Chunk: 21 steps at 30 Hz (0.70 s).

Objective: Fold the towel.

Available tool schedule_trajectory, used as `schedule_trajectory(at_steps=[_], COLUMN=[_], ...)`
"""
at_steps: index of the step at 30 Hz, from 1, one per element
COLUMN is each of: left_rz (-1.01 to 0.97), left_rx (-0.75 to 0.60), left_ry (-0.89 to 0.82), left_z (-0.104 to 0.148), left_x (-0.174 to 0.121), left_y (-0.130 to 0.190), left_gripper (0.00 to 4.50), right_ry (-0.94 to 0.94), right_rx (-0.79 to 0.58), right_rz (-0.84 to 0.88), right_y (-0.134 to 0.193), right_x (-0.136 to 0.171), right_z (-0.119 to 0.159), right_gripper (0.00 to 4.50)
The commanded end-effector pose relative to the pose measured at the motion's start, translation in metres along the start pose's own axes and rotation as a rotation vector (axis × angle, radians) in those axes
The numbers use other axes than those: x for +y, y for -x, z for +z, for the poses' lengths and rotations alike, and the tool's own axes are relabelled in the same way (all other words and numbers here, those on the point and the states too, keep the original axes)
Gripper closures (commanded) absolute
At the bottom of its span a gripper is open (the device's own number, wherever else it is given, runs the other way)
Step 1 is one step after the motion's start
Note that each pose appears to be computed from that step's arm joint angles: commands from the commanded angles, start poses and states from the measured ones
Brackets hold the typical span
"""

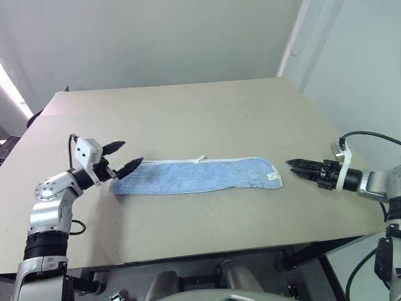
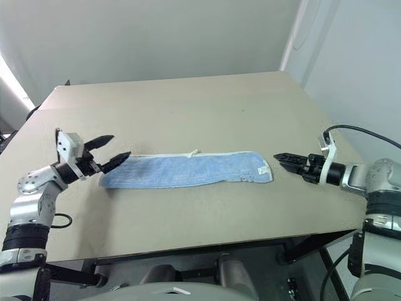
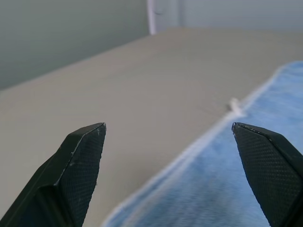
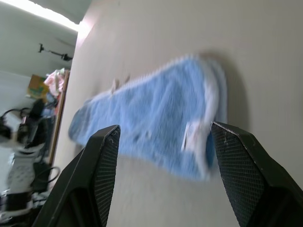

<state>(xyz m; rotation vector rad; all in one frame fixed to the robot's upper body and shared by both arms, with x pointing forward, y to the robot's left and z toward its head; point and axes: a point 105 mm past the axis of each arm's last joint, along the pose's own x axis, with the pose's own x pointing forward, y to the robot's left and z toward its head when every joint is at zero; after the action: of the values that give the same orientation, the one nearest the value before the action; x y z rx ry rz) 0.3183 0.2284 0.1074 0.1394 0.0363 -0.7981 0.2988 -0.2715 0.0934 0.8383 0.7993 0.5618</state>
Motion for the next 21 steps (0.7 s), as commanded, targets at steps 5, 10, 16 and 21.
schedule_trajectory(at_steps=[5,10,16,21], left_rz=[-0.186,-0.205,-0.207,-0.205], left_rx=[0.056,0.073,0.086,0.08], left_ry=[0.008,-0.006,-0.022,-0.02], left_z=[-0.005,-0.01,-0.01,-0.009], left_x=[-0.03,-0.035,-0.035,-0.036], left_y=[-0.01,-0.015,-0.018,-0.017], left_gripper=[0.0,0.0,0.0,0.0], right_ry=[-0.045,-0.074,-0.066,-0.072], right_rx=[0.086,0.08,0.038,-0.007], right_rz=[0.039,0.043,0.018,0.01], right_y=[-0.014,-0.032,-0.054,-0.057], right_x=[0.001,-0.004,-0.007,-0.01], right_z=[-0.022,-0.026,-0.015,-0.004], right_gripper=[1.33,1.33,1.33,1.33])
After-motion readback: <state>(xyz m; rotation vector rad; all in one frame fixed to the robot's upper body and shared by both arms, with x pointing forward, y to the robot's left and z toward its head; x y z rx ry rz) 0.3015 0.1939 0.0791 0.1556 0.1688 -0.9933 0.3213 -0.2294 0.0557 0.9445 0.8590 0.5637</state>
